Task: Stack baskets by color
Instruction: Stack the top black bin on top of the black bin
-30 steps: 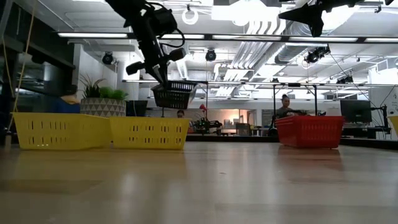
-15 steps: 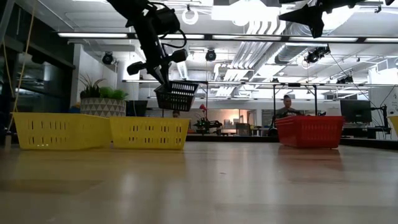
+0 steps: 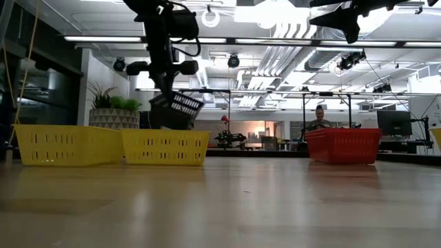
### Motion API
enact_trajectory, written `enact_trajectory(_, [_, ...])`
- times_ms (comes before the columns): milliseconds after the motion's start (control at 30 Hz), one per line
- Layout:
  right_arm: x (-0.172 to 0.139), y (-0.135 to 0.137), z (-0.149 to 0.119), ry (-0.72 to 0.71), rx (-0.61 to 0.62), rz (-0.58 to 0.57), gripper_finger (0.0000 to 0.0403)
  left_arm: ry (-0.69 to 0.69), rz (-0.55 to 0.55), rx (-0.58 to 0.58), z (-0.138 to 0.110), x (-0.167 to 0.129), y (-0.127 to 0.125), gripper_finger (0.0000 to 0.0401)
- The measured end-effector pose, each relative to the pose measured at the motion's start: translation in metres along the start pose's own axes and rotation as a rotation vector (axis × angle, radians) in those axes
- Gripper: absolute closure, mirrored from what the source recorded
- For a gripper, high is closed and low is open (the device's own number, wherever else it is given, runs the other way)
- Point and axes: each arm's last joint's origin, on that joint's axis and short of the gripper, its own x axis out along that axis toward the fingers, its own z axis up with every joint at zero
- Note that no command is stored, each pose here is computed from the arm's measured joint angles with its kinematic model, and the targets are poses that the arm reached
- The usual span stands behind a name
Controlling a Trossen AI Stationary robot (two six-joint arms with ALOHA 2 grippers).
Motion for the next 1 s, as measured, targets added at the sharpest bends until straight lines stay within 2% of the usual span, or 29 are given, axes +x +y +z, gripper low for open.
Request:
enact_trajectory(167, [0.000,-0.001,-0.002,0.021,0.015,-0.008,0.0218,-0.036,-0.039,-0.013,-0.004,-0.002,-0.006,0.0401])
enact_trajectory(300, [0.000,-0.001,-0.003,0.032,0.014,-0.013,0.0218,-0.046,-0.058,-0.073,-0.023,0.001,0.008,0.0401])
enact_trajectory(400, [0.000,-0.001,-0.003,0.033,0.014,-0.013,0.0218,-0.082,-0.137,-0.132,-0.034,-0.002,0.022,0.0401])
enact_trajectory(533, [0.000,-0.001,-0.003,0.032,0.016,-0.014,0.0218,-0.161,-0.224,-0.151,-0.035,-0.009,0.031,0.0401])
enact_trajectory(733, [0.000,-0.001,-0.003,0.032,0.057,-0.015,0.0218,-0.107,-0.262,-0.153,-0.028,0.017,0.027,0.0401])
enact_trajectory(833, [0.000,-0.001,-0.003,0.032,0.060,-0.014,0.0218,-0.078,-0.257,-0.174,-0.030,0.029,0.022,0.0401])
enact_trajectory(1000, [0.000,-0.001,-0.003,0.032,0.067,-0.015,0.0218,-0.028,-0.213,-0.129,-0.038,0.039,0.020,0.0401])
